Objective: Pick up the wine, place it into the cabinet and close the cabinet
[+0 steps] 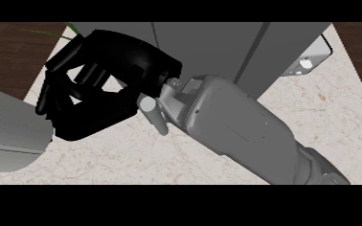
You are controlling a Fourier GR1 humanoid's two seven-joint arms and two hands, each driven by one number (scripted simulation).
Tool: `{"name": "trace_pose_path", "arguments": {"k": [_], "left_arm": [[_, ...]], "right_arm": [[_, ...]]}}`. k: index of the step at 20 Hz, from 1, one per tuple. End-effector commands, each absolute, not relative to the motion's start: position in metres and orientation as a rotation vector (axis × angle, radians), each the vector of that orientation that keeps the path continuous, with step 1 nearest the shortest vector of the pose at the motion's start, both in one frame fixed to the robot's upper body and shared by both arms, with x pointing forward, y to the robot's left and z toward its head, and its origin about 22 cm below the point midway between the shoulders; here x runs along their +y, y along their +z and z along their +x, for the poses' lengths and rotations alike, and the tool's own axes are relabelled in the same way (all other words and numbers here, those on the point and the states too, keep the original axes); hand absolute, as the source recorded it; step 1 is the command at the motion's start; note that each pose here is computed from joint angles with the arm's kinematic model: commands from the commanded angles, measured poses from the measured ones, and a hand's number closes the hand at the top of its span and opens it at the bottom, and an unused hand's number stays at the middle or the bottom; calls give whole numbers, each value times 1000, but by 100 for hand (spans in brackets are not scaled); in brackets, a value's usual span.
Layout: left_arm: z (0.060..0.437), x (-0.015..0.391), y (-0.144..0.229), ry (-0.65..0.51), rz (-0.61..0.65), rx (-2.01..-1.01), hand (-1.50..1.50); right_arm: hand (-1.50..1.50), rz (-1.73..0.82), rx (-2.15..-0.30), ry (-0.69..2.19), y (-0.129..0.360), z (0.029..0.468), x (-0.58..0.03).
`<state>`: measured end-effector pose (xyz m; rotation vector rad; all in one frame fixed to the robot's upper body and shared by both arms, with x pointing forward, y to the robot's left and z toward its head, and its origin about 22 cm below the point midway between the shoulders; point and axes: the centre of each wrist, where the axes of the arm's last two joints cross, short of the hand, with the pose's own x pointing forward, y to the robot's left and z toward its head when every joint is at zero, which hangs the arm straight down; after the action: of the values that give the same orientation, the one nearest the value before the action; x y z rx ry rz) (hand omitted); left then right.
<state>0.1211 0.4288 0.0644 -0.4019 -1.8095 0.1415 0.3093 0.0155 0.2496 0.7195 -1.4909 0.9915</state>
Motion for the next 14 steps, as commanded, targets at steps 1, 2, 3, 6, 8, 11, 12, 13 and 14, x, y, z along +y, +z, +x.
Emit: {"name": "trace_pose_path", "arguments": {"k": [1, 2, 3, 6, 8, 11, 12, 13, 14], "left_arm": [[131, 435, 75, 141, -412, -1899, -150], [125, 439, 71, 142, -408, -1889, -150], [125, 445, 72, 149, -398, -1894, -150], [118, 454, 69, 160, -381, -1875, -150], [125, 452, 71, 165, -380, -1900, -150], [128, 454, 74, 157, -368, -1890, -150], [125, 462, 82, 140, -381, -1873, -150], [123, 455, 70, 157, -365, -1873, -150], [124, 466, 82, 130, -365, -1890, -150]], "right_arm": [[150, 799, -1274, 1167, 224, 329, 25], [150, 821, -1248, 1187, 234, 334, 23], [150, 822, -1231, 1190, 232, 341, 23], [150, 847, -1166, 1162, 215, 354, 23], [150, 869, -1160, 1121, 209, 362, 18], [150, 955, -1157, 1099, 213, 369, 17], [150, 953, -1164, 1070, 198, 372, 9], [150, 1001, -1169, 1088, 214, 380, 8], [150, 1008, -1157, 1048, 192, 378, 4]]}}
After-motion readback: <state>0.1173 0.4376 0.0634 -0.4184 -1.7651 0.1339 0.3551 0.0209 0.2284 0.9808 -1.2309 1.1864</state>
